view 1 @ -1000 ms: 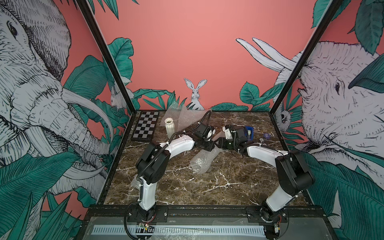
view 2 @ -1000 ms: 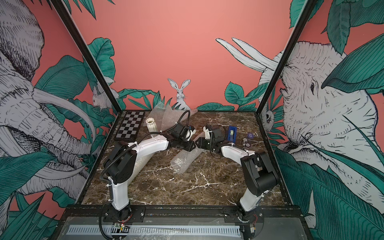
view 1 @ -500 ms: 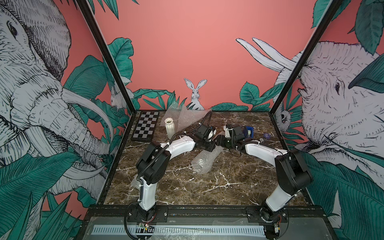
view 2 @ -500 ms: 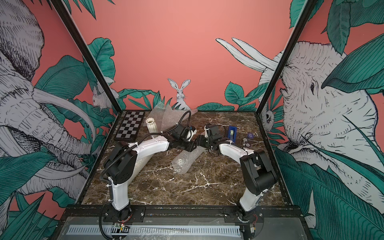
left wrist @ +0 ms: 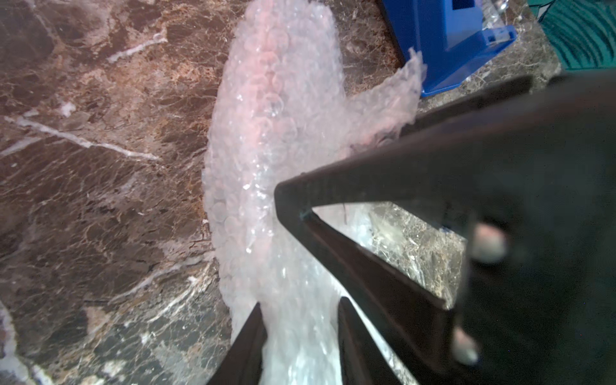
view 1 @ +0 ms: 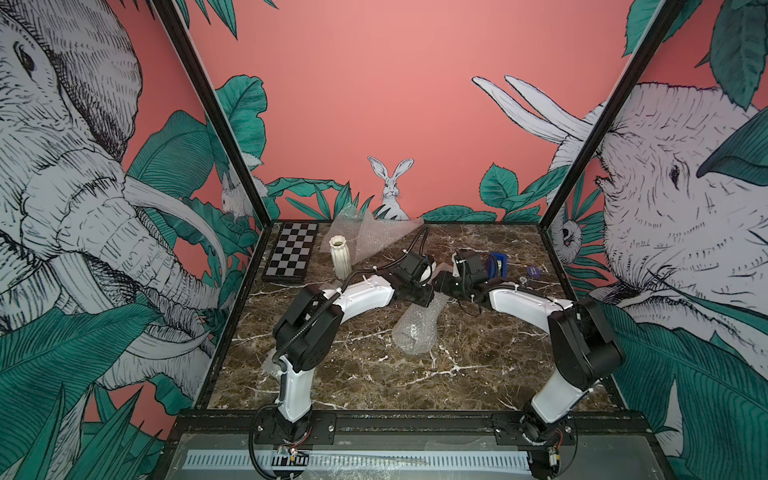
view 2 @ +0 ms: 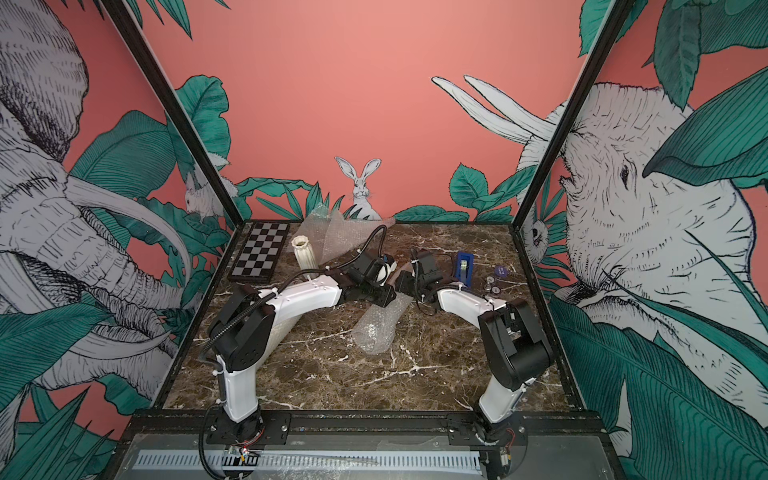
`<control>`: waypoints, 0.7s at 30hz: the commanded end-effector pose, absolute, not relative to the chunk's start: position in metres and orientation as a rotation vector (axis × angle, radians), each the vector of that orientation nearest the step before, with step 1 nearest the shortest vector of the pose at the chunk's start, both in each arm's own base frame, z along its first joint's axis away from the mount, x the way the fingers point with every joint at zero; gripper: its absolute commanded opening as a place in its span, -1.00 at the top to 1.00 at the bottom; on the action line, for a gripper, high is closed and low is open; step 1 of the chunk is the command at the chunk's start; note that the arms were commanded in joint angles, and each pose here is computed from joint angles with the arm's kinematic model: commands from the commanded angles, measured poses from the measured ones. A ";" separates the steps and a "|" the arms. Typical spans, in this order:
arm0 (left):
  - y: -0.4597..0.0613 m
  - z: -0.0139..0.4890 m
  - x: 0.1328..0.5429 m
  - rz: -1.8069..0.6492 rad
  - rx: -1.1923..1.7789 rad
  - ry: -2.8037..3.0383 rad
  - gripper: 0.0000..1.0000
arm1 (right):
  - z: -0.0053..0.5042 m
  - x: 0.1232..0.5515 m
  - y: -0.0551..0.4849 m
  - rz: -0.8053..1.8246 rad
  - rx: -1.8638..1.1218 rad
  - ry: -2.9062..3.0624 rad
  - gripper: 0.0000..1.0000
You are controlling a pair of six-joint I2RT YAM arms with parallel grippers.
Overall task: Wrap vases in bubble wrap
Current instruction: Stick the tape on the bubble wrap.
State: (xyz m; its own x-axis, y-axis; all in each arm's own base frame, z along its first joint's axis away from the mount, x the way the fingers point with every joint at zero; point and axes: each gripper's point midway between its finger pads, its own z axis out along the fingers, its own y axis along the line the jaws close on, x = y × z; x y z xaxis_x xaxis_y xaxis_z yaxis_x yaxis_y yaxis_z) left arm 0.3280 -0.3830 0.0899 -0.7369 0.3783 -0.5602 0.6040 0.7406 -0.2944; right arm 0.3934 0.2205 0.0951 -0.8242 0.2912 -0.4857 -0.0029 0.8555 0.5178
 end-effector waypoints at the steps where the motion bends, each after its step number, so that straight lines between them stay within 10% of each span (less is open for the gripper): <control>1: -0.360 0.036 0.279 -0.567 0.822 2.711 0.31 | 0.120 0.392 0.235 0.830 0.198 2.382 -0.16; 14: -0.356 0.036 0.283 -0.540 0.796 2.712 0.32 | 0.137 0.376 0.235 0.928 0.215 2.340 -0.11; 21: -0.354 0.036 0.285 -0.540 0.783 2.712 0.32 | 0.135 0.368 0.223 0.883 0.207 2.327 0.28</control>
